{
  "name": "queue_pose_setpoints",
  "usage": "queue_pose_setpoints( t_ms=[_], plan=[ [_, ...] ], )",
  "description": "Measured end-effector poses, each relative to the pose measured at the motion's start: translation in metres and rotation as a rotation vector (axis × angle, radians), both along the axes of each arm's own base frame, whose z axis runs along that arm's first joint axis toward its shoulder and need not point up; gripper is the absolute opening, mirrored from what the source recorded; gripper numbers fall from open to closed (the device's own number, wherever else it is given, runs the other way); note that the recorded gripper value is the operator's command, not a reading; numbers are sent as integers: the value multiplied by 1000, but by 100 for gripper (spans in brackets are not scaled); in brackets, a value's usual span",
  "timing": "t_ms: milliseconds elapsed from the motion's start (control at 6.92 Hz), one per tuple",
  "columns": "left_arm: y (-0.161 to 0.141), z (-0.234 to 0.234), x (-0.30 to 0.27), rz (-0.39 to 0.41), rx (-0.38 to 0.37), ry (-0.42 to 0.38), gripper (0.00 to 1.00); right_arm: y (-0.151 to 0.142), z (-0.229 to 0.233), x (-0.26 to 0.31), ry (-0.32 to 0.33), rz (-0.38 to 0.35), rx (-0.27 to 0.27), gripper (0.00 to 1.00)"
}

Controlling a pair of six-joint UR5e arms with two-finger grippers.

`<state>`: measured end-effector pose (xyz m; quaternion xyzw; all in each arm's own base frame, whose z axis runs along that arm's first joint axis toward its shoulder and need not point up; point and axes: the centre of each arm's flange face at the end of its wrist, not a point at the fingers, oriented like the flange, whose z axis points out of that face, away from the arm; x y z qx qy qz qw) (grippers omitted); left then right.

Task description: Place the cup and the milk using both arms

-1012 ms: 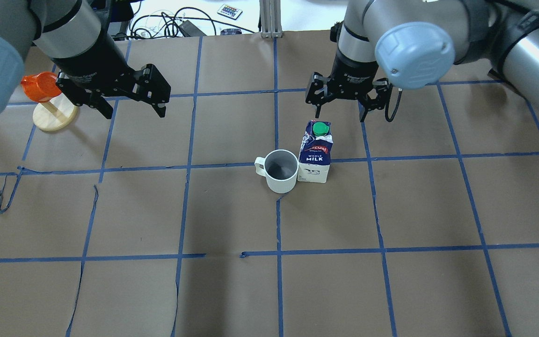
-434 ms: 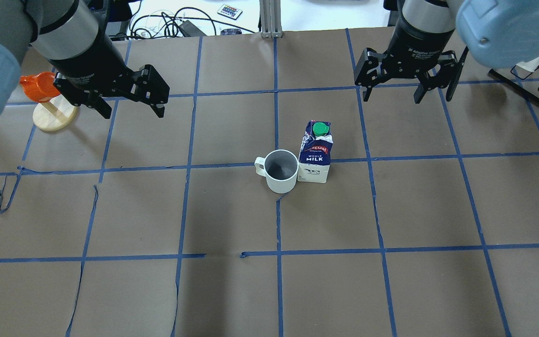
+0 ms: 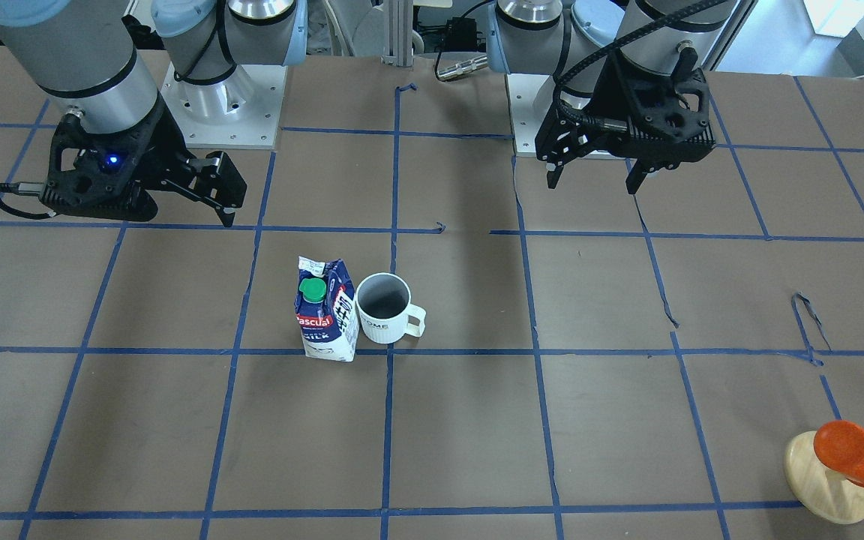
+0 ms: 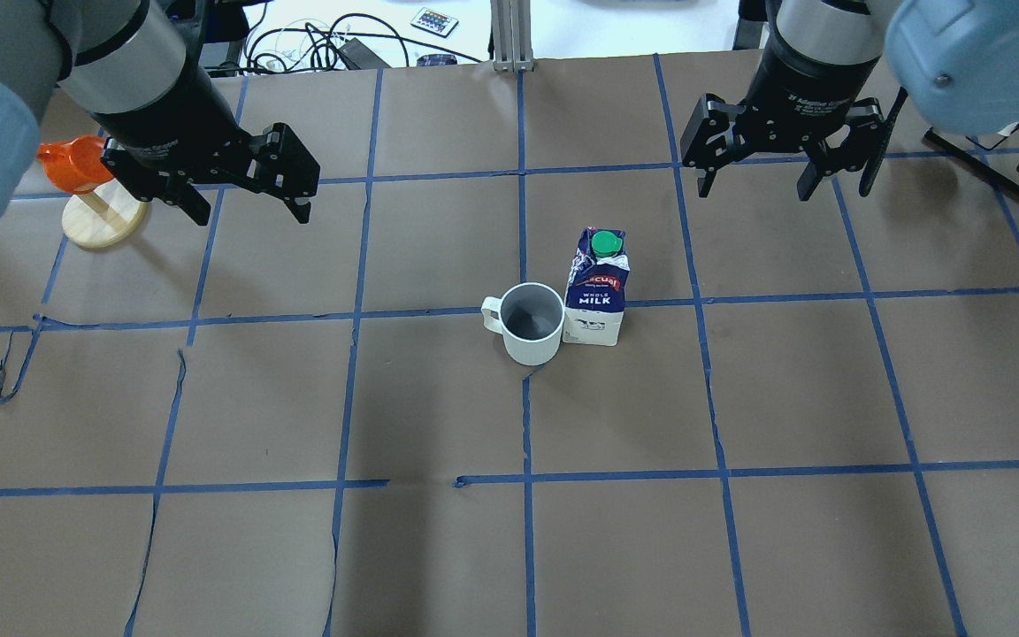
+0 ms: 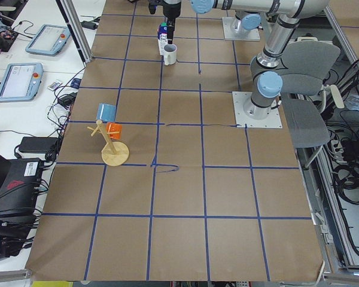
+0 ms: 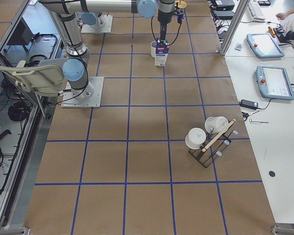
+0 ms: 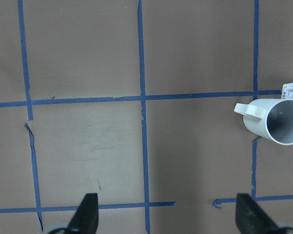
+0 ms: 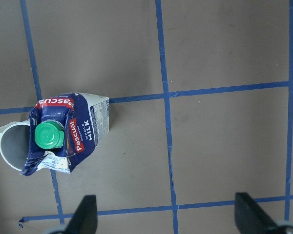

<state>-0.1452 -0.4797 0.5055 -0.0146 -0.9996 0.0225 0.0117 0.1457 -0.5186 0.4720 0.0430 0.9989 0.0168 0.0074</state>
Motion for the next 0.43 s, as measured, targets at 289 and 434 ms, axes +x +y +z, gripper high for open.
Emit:
queue_pose_setpoints(
  t_ms=[289,434],
  plan=[
    [0,0,0,0,1,1,100,2,0,-1,0,0,13,100],
    [0,0,0,0,0,1,100,5,1,-1,1,-1,18,100]
  ],
)
